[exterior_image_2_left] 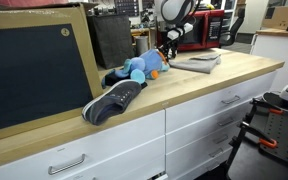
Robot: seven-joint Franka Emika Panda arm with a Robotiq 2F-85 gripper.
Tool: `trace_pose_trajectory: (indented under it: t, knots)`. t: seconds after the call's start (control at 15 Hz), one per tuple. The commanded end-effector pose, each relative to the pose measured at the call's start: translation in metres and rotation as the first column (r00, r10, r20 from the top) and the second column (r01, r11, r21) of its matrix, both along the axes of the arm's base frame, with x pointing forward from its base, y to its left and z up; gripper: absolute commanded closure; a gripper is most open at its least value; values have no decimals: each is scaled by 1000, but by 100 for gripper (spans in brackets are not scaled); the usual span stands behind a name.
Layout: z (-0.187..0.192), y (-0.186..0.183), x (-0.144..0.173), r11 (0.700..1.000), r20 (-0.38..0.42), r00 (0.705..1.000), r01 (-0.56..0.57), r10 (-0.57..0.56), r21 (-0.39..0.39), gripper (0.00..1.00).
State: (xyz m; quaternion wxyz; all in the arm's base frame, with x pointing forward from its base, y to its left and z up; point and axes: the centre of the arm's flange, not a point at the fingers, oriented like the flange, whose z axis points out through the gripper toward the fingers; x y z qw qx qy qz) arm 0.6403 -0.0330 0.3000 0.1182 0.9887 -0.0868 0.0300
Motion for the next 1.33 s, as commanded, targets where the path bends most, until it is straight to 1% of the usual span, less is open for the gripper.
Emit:
trace_pose_trajectory:
  t: [0.0,0.13,0.2,0.47,0.6,0.8,1.07,1.13,1.2,1.27]
  knots:
    - [11,13,-9,999,63,997,47,-47,-1,13]
    - [5,17,-4,996,61,994,89,-88,-3,1]
    - [-1,17,-1,994,51,993,109,-108,-3,0]
    - [-25,-2,9,979,53,978,203,-202,-13,0]
    - [-36,-20,16,967,63,965,254,-253,-13,0]
    - [-42,-51,28,947,74,945,321,-319,-18,0]
    - [-57,-77,32,932,66,932,360,-358,-29,0]
    - [-58,-79,32,931,65,930,364,-362,-28,25]
    - [-60,-79,33,930,62,930,366,-363,-26,26]
    - [-60,-79,33,930,60,929,368,-366,-23,32]
